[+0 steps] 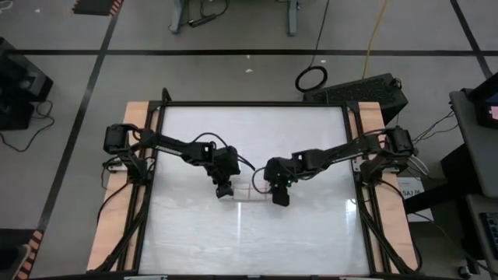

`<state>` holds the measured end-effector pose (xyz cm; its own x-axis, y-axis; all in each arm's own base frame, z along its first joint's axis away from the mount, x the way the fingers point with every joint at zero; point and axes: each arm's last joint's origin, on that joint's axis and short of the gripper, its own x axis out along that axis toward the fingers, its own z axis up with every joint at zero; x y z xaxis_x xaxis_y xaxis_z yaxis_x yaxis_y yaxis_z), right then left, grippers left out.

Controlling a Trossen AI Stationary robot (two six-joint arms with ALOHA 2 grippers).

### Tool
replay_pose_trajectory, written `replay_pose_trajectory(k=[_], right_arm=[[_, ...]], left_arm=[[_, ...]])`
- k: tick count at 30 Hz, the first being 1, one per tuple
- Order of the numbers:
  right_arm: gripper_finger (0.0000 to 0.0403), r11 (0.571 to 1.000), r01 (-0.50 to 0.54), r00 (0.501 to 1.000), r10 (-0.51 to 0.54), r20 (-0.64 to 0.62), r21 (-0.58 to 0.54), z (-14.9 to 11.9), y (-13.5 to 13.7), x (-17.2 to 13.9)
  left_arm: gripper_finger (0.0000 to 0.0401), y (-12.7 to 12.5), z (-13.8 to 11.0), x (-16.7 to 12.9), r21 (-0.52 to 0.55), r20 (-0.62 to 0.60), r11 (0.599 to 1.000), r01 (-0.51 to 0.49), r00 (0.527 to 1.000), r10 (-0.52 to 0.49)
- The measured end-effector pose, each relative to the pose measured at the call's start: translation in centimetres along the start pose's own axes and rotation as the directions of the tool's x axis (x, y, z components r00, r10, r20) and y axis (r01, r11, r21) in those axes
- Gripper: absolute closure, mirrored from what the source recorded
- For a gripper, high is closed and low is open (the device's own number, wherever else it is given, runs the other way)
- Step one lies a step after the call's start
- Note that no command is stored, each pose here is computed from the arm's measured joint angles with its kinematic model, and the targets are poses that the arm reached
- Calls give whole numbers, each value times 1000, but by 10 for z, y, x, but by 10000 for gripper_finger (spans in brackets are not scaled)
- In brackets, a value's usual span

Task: Roll towel
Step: Roll the white checkered towel

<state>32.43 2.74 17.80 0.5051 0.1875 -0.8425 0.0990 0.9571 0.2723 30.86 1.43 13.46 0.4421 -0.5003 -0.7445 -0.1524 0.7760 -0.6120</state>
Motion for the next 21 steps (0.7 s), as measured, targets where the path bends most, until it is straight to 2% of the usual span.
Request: replay_pose_trajectory(k=[3, 6, 8, 12, 14, 16, 21], right_arm=[[272, 1000, -10, 1000, 10, -18, 12, 0, -8, -1], [290, 989, -146, 988, 146, -45, 6, 2, -14, -3], [298, 981, -195, 979, 196, -53, 22, 3, -19, -4], [313, 979, -192, 979, 196, -52, 62, 4, -27, -6], [327, 985, -159, 986, 162, -43, 62, 5, -29, -6], [344, 990, -123, 992, 125, -34, 63, 5, -31, -6], [394, 992, -105, 993, 109, -54, 76, 4, -40, 0]], left_arm=[[329, 0, 0, 0, 1, 0, 1000, 2, 1000, -2], [329, 0, -1, 0, -5, -8, 1000, 3, 1000, -3], [329, 0, -1, 0, -14, -9, 1000, 3, 1000, -3], [329, 0, -1, 0, -22, -10, 1000, 4, 1000, -4], [329, 0, -1, 0, -22, -10, 1000, 4, 1000, -4], [329, 0, -1, 0, -19, -10, 1000, 5, 1000, -5], [329, 0, -1, 0, -5, -9, 1000, 4, 1000, -4]])
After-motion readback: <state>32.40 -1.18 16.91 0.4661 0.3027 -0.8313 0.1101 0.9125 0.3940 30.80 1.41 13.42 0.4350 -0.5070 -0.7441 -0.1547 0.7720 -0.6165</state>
